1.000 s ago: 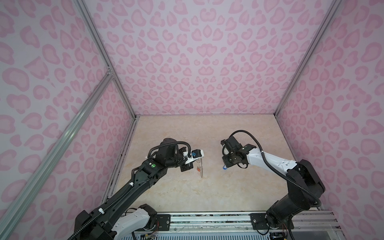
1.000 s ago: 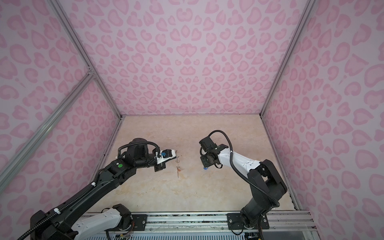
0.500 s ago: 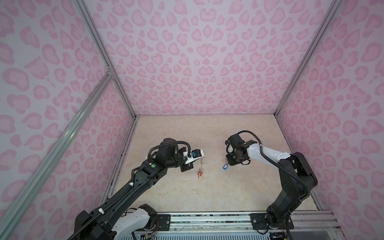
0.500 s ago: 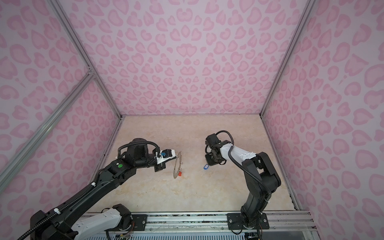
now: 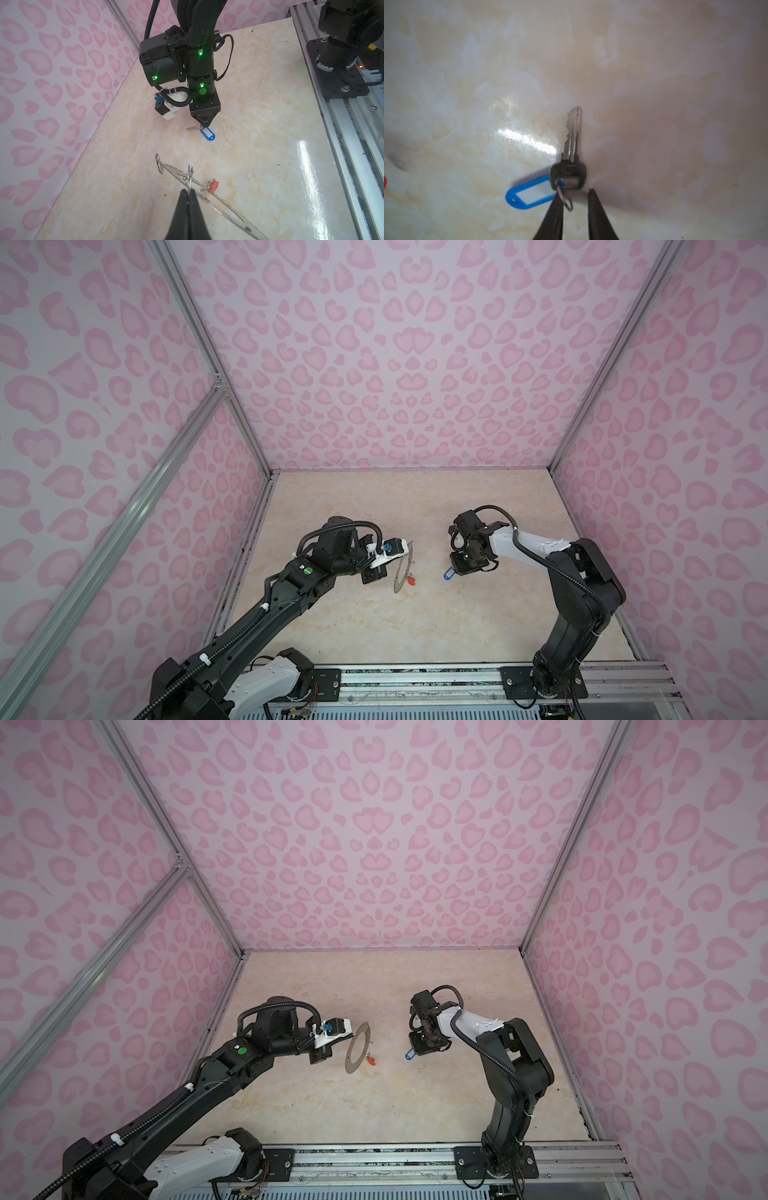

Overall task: Put the keys on the keyring
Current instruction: 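Lower the right gripper and close it on the blue-tag key's ring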

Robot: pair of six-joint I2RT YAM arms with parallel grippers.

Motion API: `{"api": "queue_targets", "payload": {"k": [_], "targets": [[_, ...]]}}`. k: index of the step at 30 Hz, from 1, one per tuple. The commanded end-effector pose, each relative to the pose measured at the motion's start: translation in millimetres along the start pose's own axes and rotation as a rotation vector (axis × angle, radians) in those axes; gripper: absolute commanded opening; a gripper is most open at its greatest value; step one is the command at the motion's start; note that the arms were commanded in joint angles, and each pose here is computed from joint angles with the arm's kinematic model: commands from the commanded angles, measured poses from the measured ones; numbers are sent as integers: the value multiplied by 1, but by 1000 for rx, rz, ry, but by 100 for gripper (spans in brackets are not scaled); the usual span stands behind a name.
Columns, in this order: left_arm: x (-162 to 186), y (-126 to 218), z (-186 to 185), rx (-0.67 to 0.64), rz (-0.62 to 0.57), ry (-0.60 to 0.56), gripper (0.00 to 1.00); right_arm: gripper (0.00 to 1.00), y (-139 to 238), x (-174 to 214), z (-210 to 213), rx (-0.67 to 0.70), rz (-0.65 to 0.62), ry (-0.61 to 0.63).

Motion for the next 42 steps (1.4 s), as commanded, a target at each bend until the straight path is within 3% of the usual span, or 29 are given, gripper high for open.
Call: {"api": "queue_targets", "payload": {"k": [1, 9, 14, 35, 42], "targets": [[-7, -1, 0, 8, -34, -10, 3, 16, -3, -3, 2, -10, -5, -6], [-8, -1, 1, 6, -36, -9, 3, 0, 17, -9, 5, 34, -48, 80], [-7, -1, 1, 8, -36, -5, 3, 0, 30, -11, 18, 47, -75, 185], [-6, -1, -3, 18, -39, -1, 3, 0, -3, 10, 20, 95, 9, 223], [-6, -1, -3, 19, -40, 0, 3, 15, 2, 10, 21, 108, 7, 218]]}}
Point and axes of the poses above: each gripper's point midway between its finger pads, its own y axis back along the fingers, its own z axis along the line the jaws close on, x = y × z, the point moved 1 cm from there along y, back along the fingers, and after that the axes turned 11 degrees about y, right-handed, at the moved point
